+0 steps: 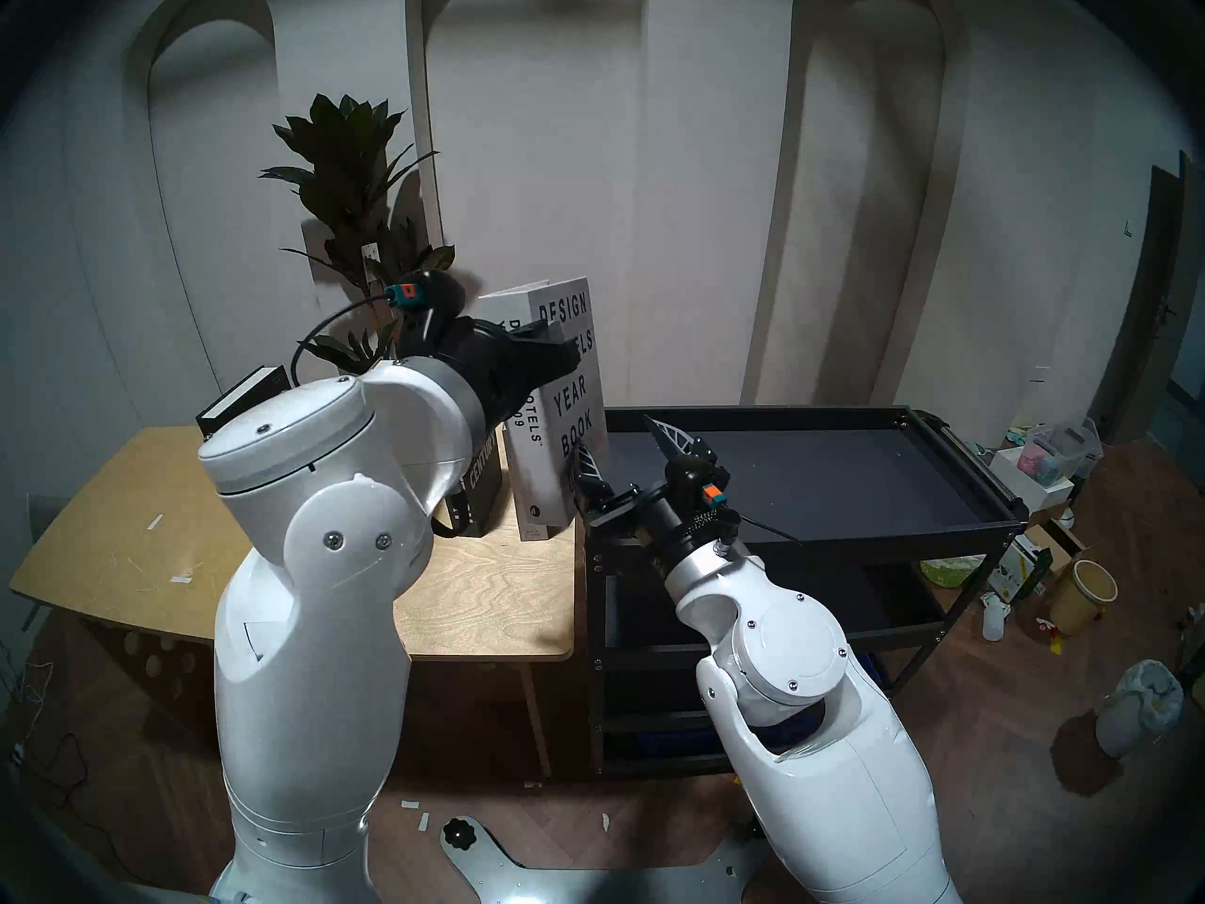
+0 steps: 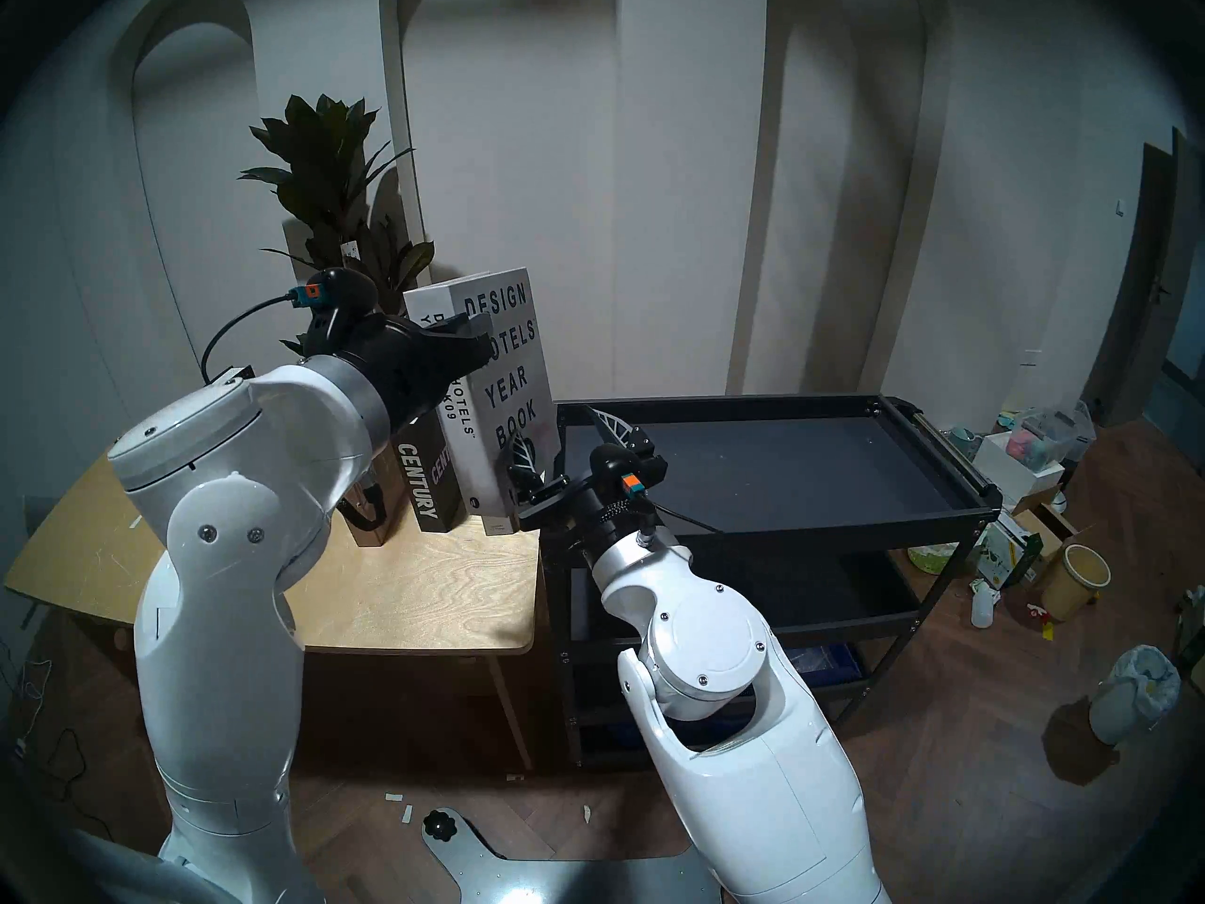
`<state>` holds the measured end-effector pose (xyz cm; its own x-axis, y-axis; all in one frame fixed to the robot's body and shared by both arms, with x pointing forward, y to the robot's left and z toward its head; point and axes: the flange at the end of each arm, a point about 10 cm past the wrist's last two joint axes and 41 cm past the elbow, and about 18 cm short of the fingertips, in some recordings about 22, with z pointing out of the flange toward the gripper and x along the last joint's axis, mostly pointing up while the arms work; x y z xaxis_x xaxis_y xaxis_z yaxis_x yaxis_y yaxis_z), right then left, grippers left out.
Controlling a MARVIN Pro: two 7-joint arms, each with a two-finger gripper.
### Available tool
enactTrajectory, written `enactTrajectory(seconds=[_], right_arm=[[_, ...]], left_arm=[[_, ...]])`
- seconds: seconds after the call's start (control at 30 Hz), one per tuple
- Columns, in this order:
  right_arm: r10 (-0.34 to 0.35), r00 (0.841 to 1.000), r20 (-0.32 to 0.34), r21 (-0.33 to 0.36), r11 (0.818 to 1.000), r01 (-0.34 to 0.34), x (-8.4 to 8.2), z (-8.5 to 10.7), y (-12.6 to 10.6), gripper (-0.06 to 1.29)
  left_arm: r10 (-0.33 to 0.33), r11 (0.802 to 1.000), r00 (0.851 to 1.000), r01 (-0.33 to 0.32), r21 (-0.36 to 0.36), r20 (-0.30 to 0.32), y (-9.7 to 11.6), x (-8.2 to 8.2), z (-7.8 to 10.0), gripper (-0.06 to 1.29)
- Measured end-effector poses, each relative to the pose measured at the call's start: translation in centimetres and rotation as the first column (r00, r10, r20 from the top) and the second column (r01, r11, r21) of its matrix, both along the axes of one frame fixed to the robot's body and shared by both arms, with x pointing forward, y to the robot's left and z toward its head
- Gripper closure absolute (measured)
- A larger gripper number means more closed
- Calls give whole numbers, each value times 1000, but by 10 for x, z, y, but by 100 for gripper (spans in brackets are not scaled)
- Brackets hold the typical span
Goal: Move the books from the display table onto the shelf, standing them upright with spines facing out and tallest at one end
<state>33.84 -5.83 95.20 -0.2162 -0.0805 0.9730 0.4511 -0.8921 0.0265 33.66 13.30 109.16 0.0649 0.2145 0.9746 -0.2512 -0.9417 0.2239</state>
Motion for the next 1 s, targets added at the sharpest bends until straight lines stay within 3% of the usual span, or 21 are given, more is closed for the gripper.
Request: enactTrajectory(seconds=[0.17,0.47,0.77,1.0], right_arm=[[19,1000,-4,18,1000,-19,-11,14,3,1],[36,998,-60,14,999,-35,-27,13,11,1],[36,995,-88,-22,999,-38,-17,2,23,1],[36,996,-80,-59,997,-41,-4,-5,30,1]], left_arm=[[8,999,998,-10,38,56,-4,11,-2,72],[23,996,991,-34,79,134,-13,30,-12,72],[26,998,987,-33,45,156,-20,21,-2,72],[21,999,993,-24,28,116,-20,10,-1,72]])
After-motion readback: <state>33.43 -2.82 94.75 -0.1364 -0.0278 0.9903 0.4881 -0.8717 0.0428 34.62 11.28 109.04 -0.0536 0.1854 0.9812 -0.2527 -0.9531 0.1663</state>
